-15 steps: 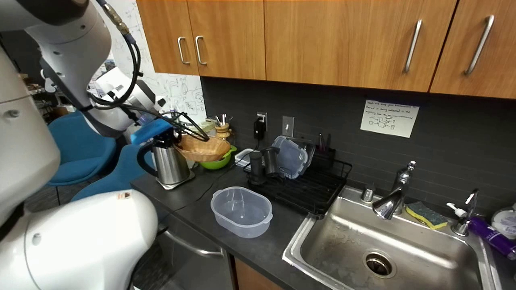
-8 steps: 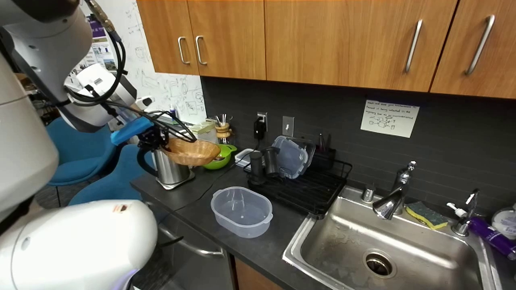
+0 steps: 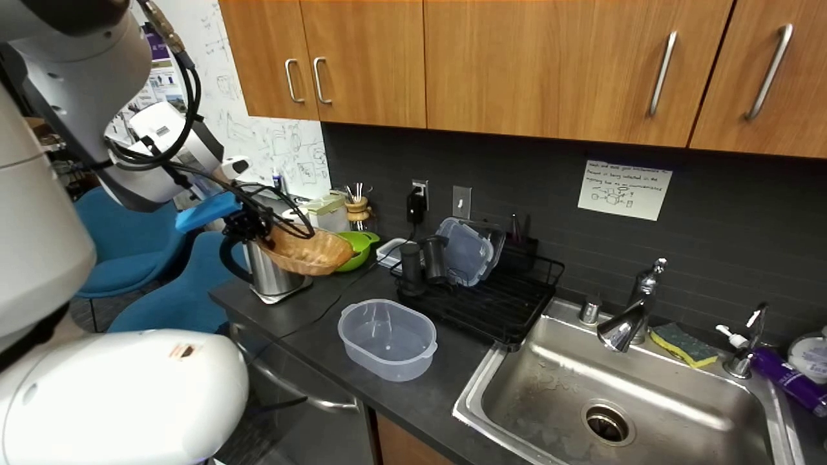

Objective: Put the basket in the clear bowl on the right.

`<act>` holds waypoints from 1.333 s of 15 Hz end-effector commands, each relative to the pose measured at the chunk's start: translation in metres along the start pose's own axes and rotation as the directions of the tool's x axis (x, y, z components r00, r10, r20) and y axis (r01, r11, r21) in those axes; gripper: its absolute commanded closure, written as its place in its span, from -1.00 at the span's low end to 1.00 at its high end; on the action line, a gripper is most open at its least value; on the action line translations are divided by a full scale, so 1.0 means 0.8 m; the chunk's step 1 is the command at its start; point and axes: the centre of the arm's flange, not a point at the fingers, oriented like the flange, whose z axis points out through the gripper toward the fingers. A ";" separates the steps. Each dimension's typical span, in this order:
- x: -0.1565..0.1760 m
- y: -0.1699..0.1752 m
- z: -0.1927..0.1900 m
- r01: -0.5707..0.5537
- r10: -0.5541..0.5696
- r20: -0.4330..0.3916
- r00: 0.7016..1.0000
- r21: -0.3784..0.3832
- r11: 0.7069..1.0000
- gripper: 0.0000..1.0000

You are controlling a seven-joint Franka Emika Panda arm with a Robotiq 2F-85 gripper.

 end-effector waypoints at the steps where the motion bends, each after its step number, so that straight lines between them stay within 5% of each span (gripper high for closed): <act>1: -0.008 0.007 0.009 -0.078 0.077 0.012 0.997 0.022 0.997 0.96; 13: -0.050 0.037 0.039 -0.241 0.237 0.088 0.968 0.042 0.970 0.96; 20: -0.081 0.059 0.036 -0.297 0.297 0.123 0.947 -0.012 0.955 0.96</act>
